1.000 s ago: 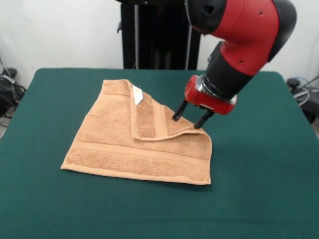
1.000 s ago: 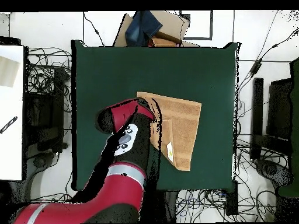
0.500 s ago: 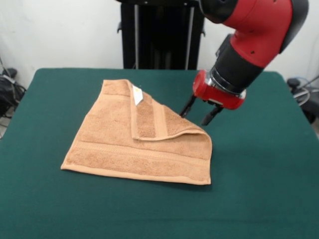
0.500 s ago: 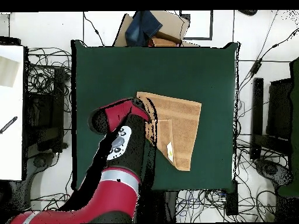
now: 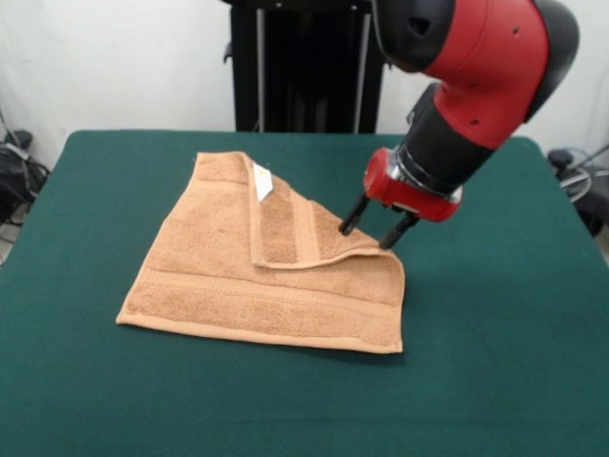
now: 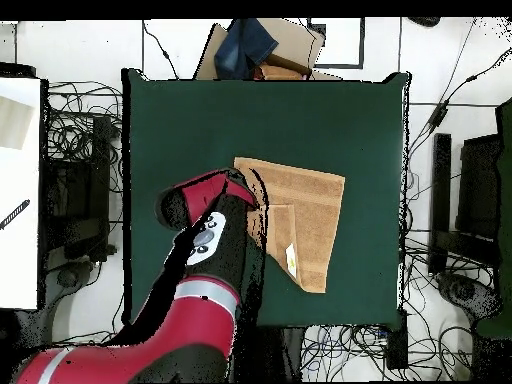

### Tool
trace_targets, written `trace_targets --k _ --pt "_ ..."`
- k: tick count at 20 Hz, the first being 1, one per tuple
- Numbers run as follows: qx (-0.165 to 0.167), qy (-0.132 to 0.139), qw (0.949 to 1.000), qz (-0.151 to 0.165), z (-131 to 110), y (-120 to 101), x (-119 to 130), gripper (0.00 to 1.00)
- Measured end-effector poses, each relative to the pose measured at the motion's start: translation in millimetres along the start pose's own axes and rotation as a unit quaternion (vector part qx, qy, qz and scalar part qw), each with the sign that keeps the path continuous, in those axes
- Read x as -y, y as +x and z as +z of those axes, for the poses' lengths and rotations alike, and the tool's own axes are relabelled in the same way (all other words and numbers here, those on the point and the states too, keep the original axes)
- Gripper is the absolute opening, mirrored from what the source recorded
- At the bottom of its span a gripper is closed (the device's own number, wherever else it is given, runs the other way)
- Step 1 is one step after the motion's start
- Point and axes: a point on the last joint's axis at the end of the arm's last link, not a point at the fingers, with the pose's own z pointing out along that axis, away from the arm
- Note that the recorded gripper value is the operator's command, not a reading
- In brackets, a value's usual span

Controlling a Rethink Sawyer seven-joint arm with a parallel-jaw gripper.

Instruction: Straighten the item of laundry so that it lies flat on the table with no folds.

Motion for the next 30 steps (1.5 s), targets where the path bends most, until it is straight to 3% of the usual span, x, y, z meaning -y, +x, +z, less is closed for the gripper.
trace_targets --k 9,19,30 --pt "-0.011 0.003 0.9999 -0.009 24 2 -10 1.00" --pt "-0.011 0.003 0.9999 -0.009 25 1 -11 1.00" --pt "0.003 0.002 1.0000 -0.006 20 -13 -11 1.00"
